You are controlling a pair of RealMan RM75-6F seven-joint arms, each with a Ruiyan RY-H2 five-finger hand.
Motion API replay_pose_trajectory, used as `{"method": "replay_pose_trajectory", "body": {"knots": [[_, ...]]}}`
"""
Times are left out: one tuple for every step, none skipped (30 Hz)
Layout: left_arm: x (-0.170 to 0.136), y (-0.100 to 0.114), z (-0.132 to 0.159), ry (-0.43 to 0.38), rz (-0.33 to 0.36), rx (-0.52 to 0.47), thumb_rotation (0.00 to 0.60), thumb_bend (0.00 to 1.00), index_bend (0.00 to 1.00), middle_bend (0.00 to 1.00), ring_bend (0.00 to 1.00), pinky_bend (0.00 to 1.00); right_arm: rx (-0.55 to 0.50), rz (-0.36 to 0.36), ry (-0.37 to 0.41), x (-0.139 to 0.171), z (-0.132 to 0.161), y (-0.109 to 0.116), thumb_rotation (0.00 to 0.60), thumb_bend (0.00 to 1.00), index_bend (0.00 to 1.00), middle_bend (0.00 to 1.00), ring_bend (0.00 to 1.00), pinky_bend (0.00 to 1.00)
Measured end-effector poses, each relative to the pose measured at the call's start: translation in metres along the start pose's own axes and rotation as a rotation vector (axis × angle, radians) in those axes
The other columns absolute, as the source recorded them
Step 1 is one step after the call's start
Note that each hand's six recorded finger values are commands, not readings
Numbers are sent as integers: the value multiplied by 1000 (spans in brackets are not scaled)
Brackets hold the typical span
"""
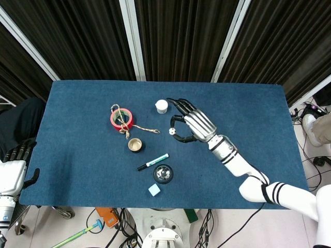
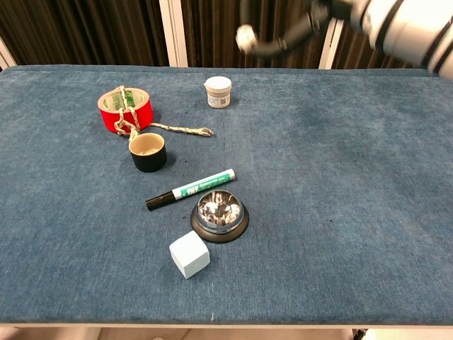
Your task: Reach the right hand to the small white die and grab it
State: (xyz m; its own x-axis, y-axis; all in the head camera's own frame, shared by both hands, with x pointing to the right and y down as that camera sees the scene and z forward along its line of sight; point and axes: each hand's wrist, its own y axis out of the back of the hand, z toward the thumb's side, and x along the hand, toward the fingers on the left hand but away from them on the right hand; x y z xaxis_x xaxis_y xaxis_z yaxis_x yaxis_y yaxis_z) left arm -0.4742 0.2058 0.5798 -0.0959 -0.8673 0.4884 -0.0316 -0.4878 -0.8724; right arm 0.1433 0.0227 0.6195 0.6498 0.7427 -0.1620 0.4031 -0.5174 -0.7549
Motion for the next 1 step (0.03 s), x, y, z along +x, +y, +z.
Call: {"method": "replay_pose_trajectory", "body": {"knots": [[0,0,0,2,0,-2,600,416,31,0,17,95,-6,-15,6,-1,3,4,600,543,711,32,149,126]]}}
